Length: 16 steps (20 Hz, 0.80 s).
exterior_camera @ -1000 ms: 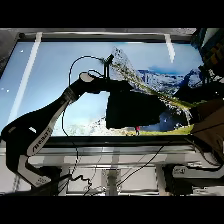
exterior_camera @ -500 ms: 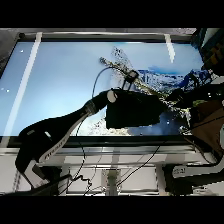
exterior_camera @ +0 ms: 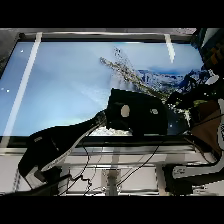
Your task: Fold the clothes and pants, and hang the long-sleeved shirts on hangers.
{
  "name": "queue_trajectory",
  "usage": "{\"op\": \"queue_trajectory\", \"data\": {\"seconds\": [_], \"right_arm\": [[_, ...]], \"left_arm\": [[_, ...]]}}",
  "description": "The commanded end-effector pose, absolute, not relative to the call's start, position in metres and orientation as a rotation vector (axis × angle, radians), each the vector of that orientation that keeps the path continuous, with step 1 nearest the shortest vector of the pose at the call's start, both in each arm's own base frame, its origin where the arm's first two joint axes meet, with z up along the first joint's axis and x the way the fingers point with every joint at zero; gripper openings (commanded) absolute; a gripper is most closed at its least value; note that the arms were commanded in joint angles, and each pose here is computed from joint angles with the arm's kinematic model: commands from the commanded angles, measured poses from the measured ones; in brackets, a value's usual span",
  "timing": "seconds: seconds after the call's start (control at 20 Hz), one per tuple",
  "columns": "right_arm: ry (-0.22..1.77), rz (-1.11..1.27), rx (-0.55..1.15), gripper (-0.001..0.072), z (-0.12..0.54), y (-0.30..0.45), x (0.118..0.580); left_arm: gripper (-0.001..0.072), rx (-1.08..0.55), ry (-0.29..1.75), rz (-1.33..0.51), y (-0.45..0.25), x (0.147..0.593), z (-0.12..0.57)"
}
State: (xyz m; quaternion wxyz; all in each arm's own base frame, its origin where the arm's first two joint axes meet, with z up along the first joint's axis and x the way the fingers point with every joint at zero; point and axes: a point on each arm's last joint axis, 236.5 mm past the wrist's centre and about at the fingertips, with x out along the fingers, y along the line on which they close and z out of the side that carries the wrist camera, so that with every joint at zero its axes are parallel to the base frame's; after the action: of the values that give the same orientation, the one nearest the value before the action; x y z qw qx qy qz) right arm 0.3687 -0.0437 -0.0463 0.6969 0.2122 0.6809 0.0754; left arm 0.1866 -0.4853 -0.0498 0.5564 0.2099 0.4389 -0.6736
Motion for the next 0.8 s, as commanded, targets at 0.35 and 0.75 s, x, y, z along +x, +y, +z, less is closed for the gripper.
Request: {"op": "queue_trajectory", "data": {"seconds": [0.35,0.75], "right_arm": [[1.477,0.550,0.743,0.0607,-0.087,0.044,0.350],[1.510,0.542,0.690,0.0618,-0.106,0.113,0.360]], "left_arm": [[0.0023,0.489,1.069,-1.602,-0.448,0.203,-0.015],[0.0023,0.480,1.069,-1.570,-0.440,0.219,-0.015]]}}
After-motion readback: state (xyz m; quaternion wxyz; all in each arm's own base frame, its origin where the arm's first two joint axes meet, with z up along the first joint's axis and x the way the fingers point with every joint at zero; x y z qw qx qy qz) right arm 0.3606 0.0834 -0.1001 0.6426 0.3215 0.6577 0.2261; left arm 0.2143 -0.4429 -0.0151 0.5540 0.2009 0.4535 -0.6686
